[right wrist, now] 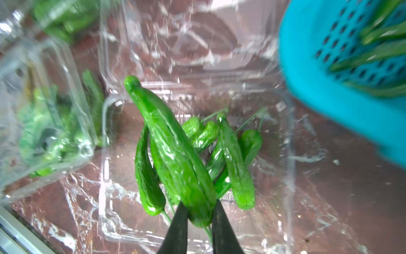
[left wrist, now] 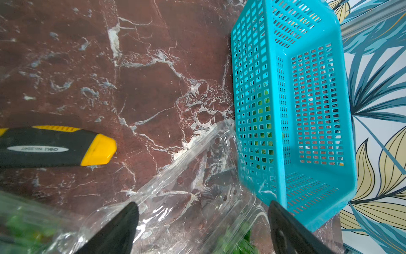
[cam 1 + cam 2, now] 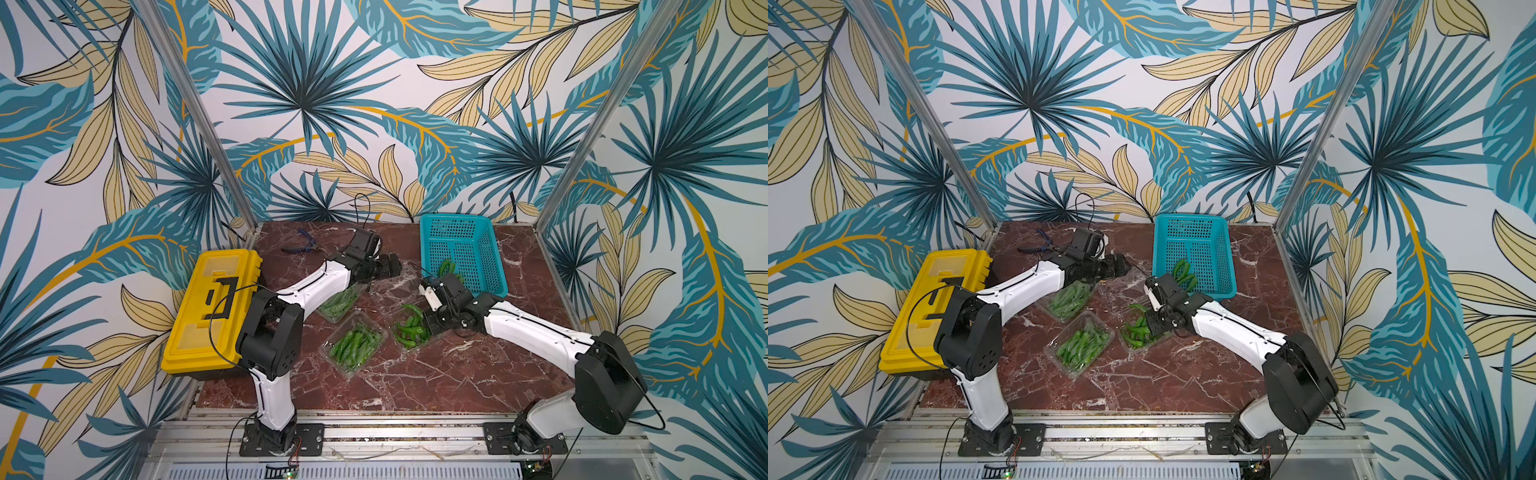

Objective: Take small green peppers out of containers
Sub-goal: Pick up the green pepper from the packing box, then place the green pepper in the basket.

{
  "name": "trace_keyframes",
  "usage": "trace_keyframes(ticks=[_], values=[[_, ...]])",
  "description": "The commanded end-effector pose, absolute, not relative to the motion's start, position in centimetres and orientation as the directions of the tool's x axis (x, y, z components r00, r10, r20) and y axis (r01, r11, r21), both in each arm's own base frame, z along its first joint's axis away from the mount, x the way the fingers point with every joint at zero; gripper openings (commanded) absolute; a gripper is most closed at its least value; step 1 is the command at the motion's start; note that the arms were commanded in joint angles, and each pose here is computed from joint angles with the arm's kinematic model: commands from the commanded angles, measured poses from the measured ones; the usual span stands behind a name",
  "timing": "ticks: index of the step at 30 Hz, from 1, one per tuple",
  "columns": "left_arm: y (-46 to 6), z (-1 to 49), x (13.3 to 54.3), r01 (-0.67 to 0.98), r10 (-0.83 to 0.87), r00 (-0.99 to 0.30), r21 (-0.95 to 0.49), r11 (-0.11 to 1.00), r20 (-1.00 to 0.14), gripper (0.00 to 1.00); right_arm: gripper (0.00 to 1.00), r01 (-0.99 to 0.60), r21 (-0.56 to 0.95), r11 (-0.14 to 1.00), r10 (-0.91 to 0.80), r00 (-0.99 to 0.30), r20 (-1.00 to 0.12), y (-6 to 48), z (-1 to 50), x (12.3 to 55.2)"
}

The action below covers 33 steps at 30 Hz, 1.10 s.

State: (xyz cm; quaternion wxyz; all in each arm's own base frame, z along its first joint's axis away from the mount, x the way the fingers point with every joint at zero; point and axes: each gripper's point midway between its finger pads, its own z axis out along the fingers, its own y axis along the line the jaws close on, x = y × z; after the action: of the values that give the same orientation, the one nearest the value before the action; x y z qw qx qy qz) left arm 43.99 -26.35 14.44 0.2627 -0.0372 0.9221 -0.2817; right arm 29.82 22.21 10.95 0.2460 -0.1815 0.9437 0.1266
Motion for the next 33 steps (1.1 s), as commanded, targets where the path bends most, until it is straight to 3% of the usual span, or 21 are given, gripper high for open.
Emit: trace_keyframes(ticks=[1, 11, 17, 21, 25, 30, 32, 33], values=[[-27.1, 16.5, 44.4, 0.123, -0.206, -0.841, -0.547, 0.828, -0.501, 0.93, 0.00, -0.343, 0.112, 0.933, -0.220, -0.786, -0.578, 21.3, 12.2, 30.9], [-28.3, 16.2, 44.0, 0.153, -0.173, -0.850, -0.547, 0.823, -0.497, 0.93, 0.00, -0.136, 0.103, 0.985, 0.003, -0.591, -0.807, 17.4, 21.6, 37.0], [-29.7, 16.3, 43.1, 0.213, -0.117, -0.853, -0.543, 0.812, -0.509, 0.93, 0.00, 0.094, 0.203, 0.975, 0.222, -0.528, -0.820, 11.3, 23.6, 41.2], [-31.0, 16.0, 42.0, 0.262, -0.061, -0.859, -0.538, 0.801, -0.509, 0.93, 0.00, 0.224, 0.170, 0.960, 0.272, -0.589, -0.761, 8.3, 19.7, 42.7], [-32.1, 15.3, 40.6, 0.305, 0.004, -0.868, -0.526, 0.794, -0.497, 0.93, 0.00, 0.302, 0.186, 0.935, 0.352, -0.733, -0.581, 7.2, 12.9, 43.1], [-32.7, 14.5, 39.1, 0.343, 0.072, -0.871, -0.497, 0.797, -0.486, 0.93, 0.00, 0.350, 0.298, 0.888, 0.451, -0.791, -0.414, 7.7, 7.9, 43.6], [-32.9, 14.4, 38.6, 0.355, 0.095, -0.870, -0.481, 0.801, -0.484, 0.93, 0.06, 0.356, 0.309, 0.882, 0.459, -0.796, -0.394, 7.9, 7.5, 43.9], [-32.9, 14.4, 38.3, 0.362, 0.106, -0.869, -0.475, 0.802, -0.484, 0.93, 0.16, 0.359, 0.311, 0.880, 0.463, -0.794, -0.393, 7.9, 7.6, 44.0]])
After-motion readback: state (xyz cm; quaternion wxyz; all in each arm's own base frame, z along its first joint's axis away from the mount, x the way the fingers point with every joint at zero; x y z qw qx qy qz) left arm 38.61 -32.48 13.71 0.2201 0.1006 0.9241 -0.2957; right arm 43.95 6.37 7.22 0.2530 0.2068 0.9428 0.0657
